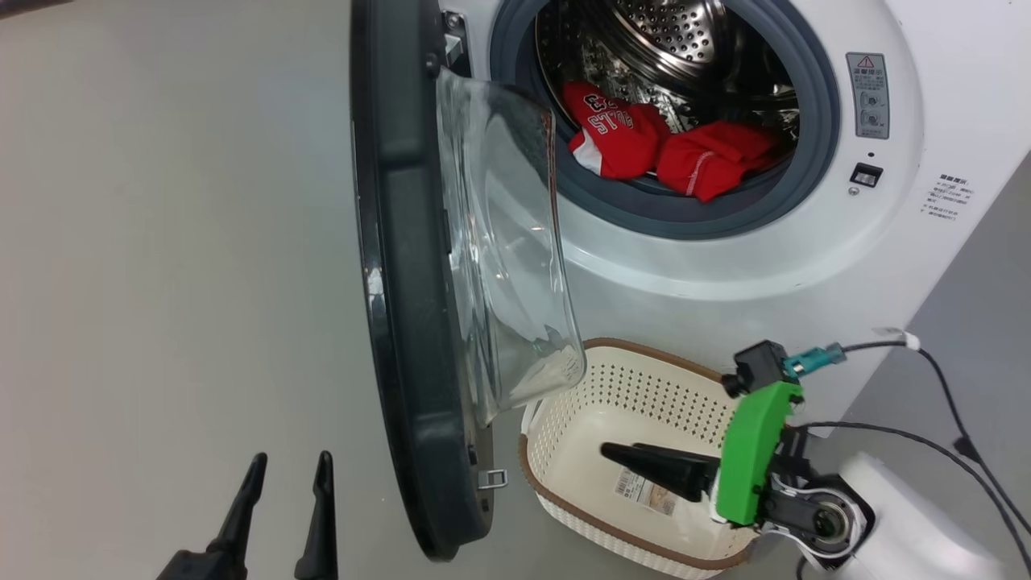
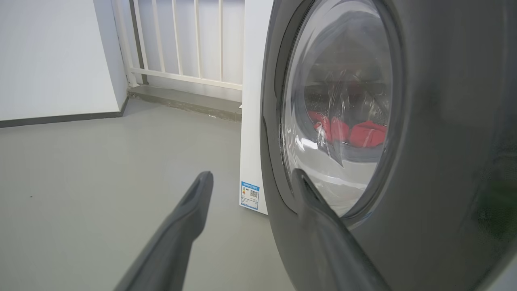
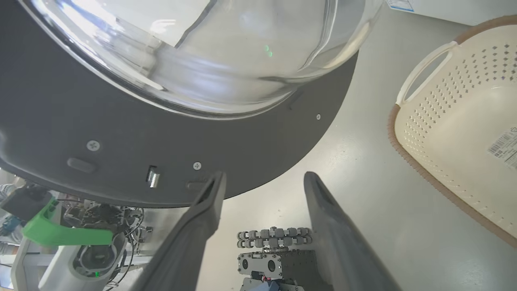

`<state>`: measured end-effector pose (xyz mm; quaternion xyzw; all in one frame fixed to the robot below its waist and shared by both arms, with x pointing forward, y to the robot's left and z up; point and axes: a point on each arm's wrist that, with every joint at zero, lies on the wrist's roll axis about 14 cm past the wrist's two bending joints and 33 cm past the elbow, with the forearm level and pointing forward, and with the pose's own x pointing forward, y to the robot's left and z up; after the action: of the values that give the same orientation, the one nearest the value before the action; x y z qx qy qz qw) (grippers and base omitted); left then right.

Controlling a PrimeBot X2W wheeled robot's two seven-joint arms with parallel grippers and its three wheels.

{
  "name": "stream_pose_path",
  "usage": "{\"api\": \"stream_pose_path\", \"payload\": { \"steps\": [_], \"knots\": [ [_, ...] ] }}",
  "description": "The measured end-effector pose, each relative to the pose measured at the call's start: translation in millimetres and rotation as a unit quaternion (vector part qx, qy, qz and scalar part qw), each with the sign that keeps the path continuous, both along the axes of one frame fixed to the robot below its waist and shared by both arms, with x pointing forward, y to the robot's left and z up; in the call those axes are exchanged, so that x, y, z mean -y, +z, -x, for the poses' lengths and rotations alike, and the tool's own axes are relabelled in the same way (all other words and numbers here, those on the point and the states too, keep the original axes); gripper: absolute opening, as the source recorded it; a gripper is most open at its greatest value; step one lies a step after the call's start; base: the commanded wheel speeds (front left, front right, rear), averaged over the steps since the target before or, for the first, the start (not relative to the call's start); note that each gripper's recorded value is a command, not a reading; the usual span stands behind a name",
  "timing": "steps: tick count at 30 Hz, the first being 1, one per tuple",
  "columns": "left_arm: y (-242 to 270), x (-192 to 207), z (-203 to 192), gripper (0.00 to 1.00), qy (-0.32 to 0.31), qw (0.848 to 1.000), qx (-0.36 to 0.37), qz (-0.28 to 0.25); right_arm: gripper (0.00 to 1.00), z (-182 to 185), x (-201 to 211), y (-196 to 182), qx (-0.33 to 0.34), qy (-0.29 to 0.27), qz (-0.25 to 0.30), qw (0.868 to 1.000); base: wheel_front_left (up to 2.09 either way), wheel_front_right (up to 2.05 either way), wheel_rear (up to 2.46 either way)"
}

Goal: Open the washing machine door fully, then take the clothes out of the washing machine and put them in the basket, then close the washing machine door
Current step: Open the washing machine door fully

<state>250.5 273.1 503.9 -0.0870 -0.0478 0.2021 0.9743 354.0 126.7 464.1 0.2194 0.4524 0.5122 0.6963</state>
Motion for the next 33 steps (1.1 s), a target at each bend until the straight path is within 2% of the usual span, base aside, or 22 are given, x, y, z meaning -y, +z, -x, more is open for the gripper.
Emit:
{"api": "stream_pose_path", "payload": {
  "steps": [10,13,19,22,30,33],
  "knots": [
    [-2.7,0.1,0.8,1.00,-0.004,1.000,-0.003,0.000,1.00,-15.6,30.8,-23.4,0.038,-0.076,0.018,0.996,0.00,0.00,0.00],
    [-4.1,0.0,1.2,1.00,-0.004,1.000,-0.004,0.001,1.00,-26.0,36.6,-19.5,0.077,-0.099,0.012,0.992,0.00,0.00,0.00],
    [-5.9,0.7,1.8,1.00,-0.007,1.000,-0.005,0.003,1.00,-41.7,45.0,-4.5,0.178,-0.144,-0.018,0.973,0.00,0.00,0.00],
    [-5.7,0.5,2.3,1.00,-0.007,1.000,-0.004,0.003,1.00,-45.0,48.8,1.5,0.206,-0.166,-0.037,0.964,0.00,0.00,0.00],
    [-5.2,-0.7,3.1,1.00,-0.007,1.000,-0.002,0.001,1.00,-47.1,59.0,5.6,0.295,-0.168,-0.036,0.940,0.00,0.00,0.00],
    [-4.8,-1.3,2.8,1.00,-0.007,1.000,-0.001,0.001,1.00,-63.4,63.6,29.7,0.341,-0.191,-0.052,0.919,0.00,0.00,0.00]
  ]
}}
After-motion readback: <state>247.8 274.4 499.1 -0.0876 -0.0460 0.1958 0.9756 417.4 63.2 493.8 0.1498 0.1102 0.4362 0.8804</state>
